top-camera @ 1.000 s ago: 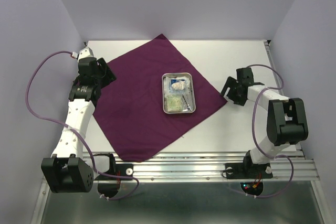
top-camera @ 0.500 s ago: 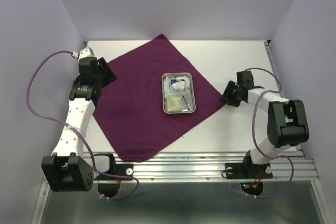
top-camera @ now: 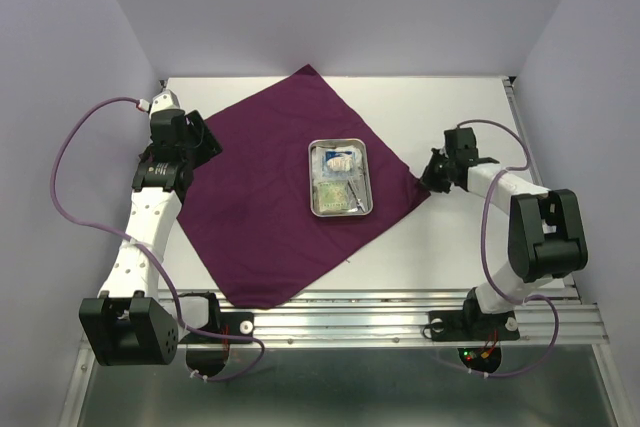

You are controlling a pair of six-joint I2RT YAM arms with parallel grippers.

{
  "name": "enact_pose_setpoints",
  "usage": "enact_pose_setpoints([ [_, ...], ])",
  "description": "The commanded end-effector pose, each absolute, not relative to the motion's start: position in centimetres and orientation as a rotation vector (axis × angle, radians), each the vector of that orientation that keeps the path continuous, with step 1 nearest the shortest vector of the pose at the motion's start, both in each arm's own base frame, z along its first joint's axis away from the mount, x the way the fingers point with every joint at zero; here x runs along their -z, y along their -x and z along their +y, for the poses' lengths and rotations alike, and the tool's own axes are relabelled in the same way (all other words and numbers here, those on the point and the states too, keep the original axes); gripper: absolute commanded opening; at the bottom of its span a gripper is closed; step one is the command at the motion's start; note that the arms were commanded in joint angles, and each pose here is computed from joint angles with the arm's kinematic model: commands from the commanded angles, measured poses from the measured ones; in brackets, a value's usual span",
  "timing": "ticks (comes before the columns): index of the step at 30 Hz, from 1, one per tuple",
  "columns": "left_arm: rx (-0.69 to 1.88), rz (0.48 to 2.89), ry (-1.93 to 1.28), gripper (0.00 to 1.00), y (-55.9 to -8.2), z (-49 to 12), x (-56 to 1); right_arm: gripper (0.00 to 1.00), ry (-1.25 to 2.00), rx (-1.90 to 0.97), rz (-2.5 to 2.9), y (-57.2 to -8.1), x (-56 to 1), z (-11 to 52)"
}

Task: Prepare the surgical pack
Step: Pack the surgical kit at the center of the board.

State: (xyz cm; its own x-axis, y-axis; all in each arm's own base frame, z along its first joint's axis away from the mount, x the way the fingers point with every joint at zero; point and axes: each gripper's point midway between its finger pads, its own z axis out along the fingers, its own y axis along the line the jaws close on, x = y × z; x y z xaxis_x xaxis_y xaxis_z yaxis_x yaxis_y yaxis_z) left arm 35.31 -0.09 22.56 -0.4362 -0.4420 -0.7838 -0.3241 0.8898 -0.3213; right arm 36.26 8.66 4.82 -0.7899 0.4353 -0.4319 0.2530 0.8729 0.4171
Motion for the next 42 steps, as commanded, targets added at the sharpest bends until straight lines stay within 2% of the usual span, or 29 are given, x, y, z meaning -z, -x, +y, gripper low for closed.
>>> enact_pose_setpoints([
  [1,0.161,2.019,0.544,0.70,-35.5,-0.1,-23.5,0.02,-0.447,-0.479,2.413,-38.5,-8.2,9.6],
  [2,0.161,2.020,0.544,0.70,-35.5,-0.1,-23.4,0.06,-0.461,-0.457,2.413,-38.5,-8.1,9.3],
  [3,0.160,2.019,0.541,0.70,-35.5,0.0,-23.5,0.22,-0.482,-0.404,2.417,-38.5,-7.7,8.6],
  [5,0.156,2.022,0.541,0.70,-35.4,0.0,-23.4,0.42,-0.507,-0.333,2.439,-38.1,-6.9,7.6],
  [6,0.150,2.020,0.540,0.70,-35.4,0.1,-23.5,0.56,-0.525,-0.260,2.438,-38.1,-6.6,6.6],
  [8,0.144,2.021,0.541,0.70,-35.3,0.2,-23.5,0.63,-0.543,-0.162,2.457,-37.7,-6.0,5.4],
  [11,0.145,2.022,0.543,0.70,-35.2,0.2,-23.3,0.64,-0.546,-0.063,2.476,-37.4,-5.1,4.2],
  [20,0.153,2.021,0.545,0.70,-35.4,0.1,-23.4,0.60,-0.498,-0.174,2.558,-37.0,-2.8,6.0],
  [23,0.151,2.023,0.544,0.70,-35.4,0.1,-23.3,0.56,-0.489,-0.209,2.571,-37.0,-2.5,6.5],
  [26,0.152,2.022,0.545,0.70,-35.4,0.1,-23.3,0.45,-0.483,-0.259,2.575,-36.9,-2.4,7.1],
  [30,0.153,2.024,0.545,0.70,-35.5,0.0,-23.3,0.18,-0.484,-0.281,2.564,-37.0,-2.7,7.4],
  [33,0.155,2.023,0.543,0.70,-35.5,0.0,-23.4,0.04,-0.482,-0.294,2.546,-37.2,-3.3,7.5],
  [35,0.158,2.024,0.542,0.70,-35.5,0.0,-23.3,0.01,-0.465,-0.315,2.530,-37.4,-4.1,8.0],
  [42,0.225,2.049,0.485,0.70,-35.8,-1.3,-22.8,0.01,-0.361,-0.412,2.472,-38.1,-8.0,10.9],
])
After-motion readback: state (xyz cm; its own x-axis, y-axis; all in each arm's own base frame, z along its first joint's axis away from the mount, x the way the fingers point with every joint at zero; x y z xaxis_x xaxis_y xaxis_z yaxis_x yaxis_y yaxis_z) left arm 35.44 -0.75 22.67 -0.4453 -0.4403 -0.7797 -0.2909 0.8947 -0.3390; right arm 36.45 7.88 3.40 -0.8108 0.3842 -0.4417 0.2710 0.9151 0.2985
